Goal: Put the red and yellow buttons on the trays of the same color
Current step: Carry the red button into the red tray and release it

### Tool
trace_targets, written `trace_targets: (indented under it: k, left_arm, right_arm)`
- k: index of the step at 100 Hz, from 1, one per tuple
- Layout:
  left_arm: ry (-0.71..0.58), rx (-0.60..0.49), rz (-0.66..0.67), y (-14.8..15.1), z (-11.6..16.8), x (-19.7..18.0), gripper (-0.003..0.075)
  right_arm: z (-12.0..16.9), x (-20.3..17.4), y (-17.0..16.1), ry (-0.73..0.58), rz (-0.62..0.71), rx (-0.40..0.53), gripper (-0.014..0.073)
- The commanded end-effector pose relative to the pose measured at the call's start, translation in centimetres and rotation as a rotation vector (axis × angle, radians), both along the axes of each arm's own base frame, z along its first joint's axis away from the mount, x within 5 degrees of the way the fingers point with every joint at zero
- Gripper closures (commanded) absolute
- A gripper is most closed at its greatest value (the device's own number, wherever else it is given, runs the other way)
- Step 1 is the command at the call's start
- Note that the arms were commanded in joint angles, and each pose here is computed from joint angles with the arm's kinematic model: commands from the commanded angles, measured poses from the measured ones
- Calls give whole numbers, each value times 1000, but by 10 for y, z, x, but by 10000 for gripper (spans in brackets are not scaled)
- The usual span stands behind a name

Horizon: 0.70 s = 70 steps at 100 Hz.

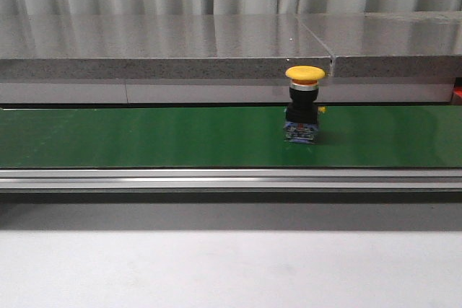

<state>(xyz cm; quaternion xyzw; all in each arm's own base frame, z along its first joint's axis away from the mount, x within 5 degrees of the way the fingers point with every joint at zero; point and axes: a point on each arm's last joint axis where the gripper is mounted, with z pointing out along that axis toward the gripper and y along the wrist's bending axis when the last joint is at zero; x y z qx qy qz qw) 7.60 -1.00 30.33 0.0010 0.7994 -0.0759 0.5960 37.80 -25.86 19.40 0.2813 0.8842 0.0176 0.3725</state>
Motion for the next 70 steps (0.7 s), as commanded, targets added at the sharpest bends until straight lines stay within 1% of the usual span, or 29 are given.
trace_targets:
  k: [1,14,19,24,29,30,35,36,39,44,48,60,70]
  left_arm:
    - [-97,-14,-6,-1,15,1,739]
    - [-97,-14,-6,-1,15,1,739]
    - [-97,-14,-6,-1,15,1,739]
    - [-97,-14,-6,-1,15,1,739]
    - [-97,-14,-6,-1,15,1,739]
    - [-97,-14,-6,-1,15,1,739]
    - [-97,-14,-6,-1,15,1,739]
    - [-97,-14,-6,-1,15,1,739]
    - [-97,-14,-6,-1,15,1,739]
    - [-97,-14,-6,-1,15,1,739]
    - [-97,-14,-6,-1,15,1,739]
    - [-97,-14,-6,-1,15,1,739]
    - [-97,-14,-6,-1,15,1,739]
  right_arm:
    - [34,1,-6,-101,-42,-59,324]
    - [31,2,-6,-96,-41,-55,321]
    - [31,2,-6,-96,-41,-55,294]
    - [31,2,-6,-97,-42,-56,239]
    - [31,2,-6,-97,-42,-56,167]
    - [31,2,-6,-97,-42,-56,134]
    - [32,2,-7,-99,-45,-60,62]
    - [32,2,-7,-99,-45,-60,62]
    - [32,2,-7,-100,-46,-62,22]
    - [32,2,-7,-103,-49,-65,-17]
    - [33,2,-8,-105,-50,-67,-32]
    - [39,2,-7,-115,-45,-71,-33]
    - [50,0,-5,-134,-44,-85,-33]
